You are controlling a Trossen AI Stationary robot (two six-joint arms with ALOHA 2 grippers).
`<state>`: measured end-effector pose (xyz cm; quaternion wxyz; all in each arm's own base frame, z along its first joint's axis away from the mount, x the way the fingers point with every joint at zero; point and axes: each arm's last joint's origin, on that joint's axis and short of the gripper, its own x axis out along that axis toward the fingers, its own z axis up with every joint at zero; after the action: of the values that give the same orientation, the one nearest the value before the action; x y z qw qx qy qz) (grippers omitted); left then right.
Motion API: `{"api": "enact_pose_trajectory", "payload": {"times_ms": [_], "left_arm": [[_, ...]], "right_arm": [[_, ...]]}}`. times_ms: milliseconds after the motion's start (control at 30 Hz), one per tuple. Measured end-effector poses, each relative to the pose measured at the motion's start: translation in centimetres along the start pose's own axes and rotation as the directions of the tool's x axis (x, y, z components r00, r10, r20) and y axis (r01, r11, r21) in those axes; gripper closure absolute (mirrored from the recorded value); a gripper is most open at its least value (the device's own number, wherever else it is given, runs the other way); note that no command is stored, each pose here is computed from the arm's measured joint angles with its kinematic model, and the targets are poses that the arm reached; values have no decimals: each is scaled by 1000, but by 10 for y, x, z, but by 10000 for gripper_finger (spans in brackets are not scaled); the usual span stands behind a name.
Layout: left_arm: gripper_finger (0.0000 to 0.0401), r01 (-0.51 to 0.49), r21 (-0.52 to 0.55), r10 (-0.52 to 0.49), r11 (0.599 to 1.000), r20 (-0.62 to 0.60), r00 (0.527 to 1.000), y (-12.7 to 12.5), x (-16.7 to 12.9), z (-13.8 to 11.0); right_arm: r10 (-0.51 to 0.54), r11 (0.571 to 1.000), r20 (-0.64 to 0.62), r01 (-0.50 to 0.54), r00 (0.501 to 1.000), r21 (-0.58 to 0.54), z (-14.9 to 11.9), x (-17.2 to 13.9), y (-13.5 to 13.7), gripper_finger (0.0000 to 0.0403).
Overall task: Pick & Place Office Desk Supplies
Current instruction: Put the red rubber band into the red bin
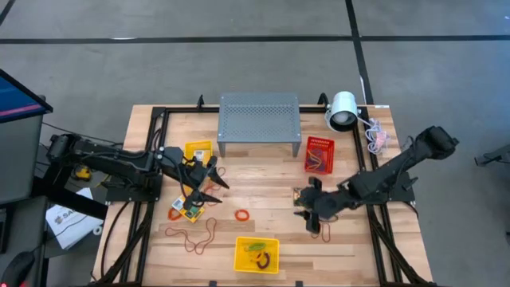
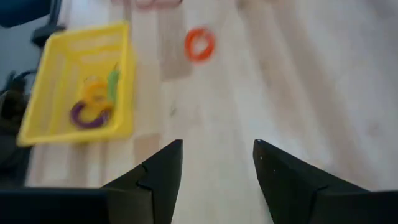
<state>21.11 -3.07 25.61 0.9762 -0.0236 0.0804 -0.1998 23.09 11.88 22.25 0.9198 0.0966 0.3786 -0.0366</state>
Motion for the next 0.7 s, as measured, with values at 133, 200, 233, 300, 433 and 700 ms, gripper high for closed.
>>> {"api": "enact_pose_trajectory", "payload": {"times_ms": [133,200,233,300,433,700], "left_arm": [[170,33,-14,-33,999,3,999,-7,2,0],[170,47,-35,-47,998,6,999,-10,3,1],[170,46,-46,-46,998,6,999,-11,4,0],[170,40,-73,-40,997,0,999,-14,7,-2],[170,55,-107,-52,993,24,998,-21,18,-4],[170,105,-180,-102,978,25,994,-32,46,-19]], "right_arm": [[42,997,-57,-38,997,62,-11,0,11,211],[53,996,-60,-49,997,72,-14,-1,15,212],[57,996,-64,-53,996,68,-15,-1,17,212],[61,996,-70,-57,996,64,-17,-1,19,212],[69,996,-81,-64,994,55,-20,-1,21,212],[69,996,-279,-49,958,79,-42,-9,23,212]]}}
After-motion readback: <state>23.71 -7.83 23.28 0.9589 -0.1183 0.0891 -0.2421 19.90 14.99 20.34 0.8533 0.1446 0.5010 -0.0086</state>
